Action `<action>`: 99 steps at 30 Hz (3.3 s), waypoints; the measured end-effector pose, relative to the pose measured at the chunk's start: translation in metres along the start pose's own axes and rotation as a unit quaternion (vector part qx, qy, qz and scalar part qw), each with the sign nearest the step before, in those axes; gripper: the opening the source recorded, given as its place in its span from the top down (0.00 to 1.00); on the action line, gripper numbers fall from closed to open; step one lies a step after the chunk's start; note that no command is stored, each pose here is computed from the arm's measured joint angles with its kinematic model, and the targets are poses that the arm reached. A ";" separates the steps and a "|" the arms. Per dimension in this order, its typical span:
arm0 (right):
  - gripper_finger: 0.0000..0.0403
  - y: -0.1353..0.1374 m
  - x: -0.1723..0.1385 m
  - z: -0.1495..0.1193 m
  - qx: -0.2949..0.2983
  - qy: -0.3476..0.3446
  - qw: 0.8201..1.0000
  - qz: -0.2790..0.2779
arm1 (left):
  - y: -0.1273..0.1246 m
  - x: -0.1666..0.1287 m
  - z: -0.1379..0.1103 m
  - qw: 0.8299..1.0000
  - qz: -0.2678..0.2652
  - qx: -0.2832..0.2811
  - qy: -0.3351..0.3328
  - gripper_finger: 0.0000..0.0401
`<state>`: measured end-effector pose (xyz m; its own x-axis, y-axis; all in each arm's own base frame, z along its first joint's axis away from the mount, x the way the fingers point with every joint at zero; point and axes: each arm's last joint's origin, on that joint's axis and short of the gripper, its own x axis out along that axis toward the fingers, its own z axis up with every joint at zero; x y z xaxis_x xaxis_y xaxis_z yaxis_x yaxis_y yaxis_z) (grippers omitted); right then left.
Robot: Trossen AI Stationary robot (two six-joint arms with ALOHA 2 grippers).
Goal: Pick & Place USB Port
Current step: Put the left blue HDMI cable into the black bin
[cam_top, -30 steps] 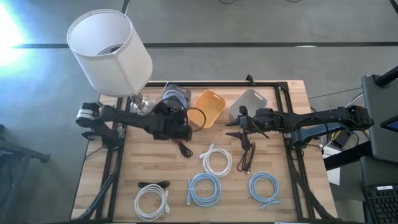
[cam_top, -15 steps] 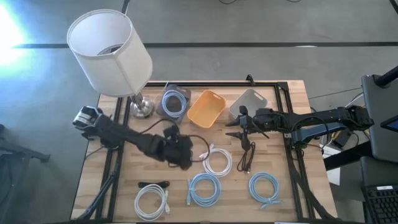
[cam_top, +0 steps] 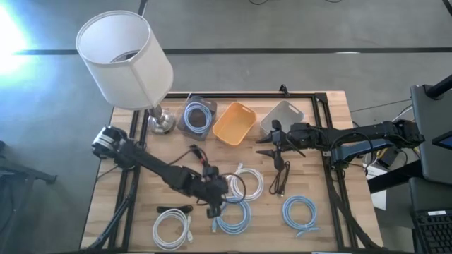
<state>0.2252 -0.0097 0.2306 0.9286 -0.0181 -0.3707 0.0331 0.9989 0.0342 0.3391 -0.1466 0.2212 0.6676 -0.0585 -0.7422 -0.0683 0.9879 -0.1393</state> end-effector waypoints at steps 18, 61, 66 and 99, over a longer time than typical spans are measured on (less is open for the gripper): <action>0.56 0.000 0.000 0.000 -0.001 0.002 1.000 0.000 | -0.003 0.076 -0.036 0.997 0.001 0.015 0.072 0.57; 0.56 0.000 0.000 0.000 0.000 -0.002 1.000 0.000 | 0.048 -0.061 0.014 0.840 0.483 -0.055 -0.240 0.94; 0.56 0.000 0.000 0.000 -0.001 -0.002 1.000 0.000 | 0.072 -0.058 0.022 0.815 0.523 -0.073 -0.238 0.94; 0.56 0.000 0.000 0.000 -0.002 -0.002 1.000 0.000 | 0.187 -0.038 -0.010 0.706 0.642 -0.197 -0.225 0.94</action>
<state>0.2254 -0.0096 0.2310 0.9300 -0.0178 -0.3670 0.0312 0.9990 0.0306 0.2936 0.0388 0.2170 0.0298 0.9880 -0.1517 -0.9731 0.0634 0.2217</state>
